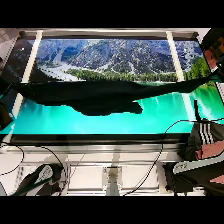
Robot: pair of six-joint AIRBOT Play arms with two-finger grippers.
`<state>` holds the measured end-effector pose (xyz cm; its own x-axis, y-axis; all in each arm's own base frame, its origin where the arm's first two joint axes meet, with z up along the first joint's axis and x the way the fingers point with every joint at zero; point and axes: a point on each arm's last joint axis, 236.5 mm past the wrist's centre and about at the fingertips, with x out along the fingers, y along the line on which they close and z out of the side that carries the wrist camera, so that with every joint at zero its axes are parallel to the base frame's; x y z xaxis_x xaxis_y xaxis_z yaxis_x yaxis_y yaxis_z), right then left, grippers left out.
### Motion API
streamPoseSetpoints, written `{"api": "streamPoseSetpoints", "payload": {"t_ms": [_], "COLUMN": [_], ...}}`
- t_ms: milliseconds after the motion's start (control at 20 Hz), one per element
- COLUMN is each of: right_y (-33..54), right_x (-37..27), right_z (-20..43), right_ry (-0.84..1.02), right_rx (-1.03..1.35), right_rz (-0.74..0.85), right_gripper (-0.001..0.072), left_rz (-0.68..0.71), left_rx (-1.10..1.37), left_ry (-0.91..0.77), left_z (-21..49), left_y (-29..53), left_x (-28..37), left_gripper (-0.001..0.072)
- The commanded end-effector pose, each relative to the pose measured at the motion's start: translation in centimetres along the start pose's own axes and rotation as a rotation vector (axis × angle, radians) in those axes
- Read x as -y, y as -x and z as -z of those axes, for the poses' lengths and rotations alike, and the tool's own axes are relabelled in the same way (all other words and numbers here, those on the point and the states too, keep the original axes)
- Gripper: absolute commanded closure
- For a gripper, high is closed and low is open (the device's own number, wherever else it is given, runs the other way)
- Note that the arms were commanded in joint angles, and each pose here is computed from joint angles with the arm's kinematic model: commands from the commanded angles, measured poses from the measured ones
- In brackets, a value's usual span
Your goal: Fold the clothes and pants, and hang the long-sleeved shirts on hangers.
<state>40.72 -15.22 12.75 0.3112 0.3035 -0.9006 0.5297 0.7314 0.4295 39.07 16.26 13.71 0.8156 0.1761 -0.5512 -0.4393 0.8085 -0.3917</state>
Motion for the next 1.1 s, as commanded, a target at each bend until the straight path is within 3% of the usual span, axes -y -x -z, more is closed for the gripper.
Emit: {"api": "streamPoseSetpoints", "payload": {"t_ms": [0,350,400,450,500,850,900,1050], "right_y": [0.6,-0.9,-1.2,-1.3,-1.3,-1.9,-2.4,-5.7], "right_x": [1.2,1.8,1.7,1.7,1.7,0.5,-0.1,-1.9], "right_z": [-0.1,1.0,1.1,1.2,1.2,0.4,0.0,-1.1], "right_ry": [-0.022,-0.062,-0.058,-0.059,-0.060,-0.023,0.010,0.046], "right_rx": [0.011,-0.053,-0.062,-0.064,-0.064,-0.031,-0.022,-0.022], "right_rz": [0.023,0.050,0.051,0.053,0.053,0.040,0.036,0.026], "right_gripper": [0.0696,0.0672,0.0529,0.0264,0.0152,0.0169,0.0223,0.0228], "left_rz": [0.002,0.008,0.008,0.008,0.008,0.005,0.004,0.001], "left_rx": [-0.003,-0.094,-0.097,-0.096,-0.095,-0.098,-0.105,-0.158], "left_ry": [-0.002,-0.002,-0.002,-0.002,-0.003,-0.006,-0.005,-0.016], "left_z": [-0.2,1.9,2.0,2.0,2.0,2.1,2.2,3.5], "left_y": [0.2,0.3,0.3,0.3,0.3,0.3,0.3,0.1], "left_x": [0.1,0.3,0.3,0.3,0.3,0.2,0.1,-0.1], "left_gripper": [0.0673,0.0673,0.0673,0.0673,0.0673,0.0673,0.0673,0.0672]}}
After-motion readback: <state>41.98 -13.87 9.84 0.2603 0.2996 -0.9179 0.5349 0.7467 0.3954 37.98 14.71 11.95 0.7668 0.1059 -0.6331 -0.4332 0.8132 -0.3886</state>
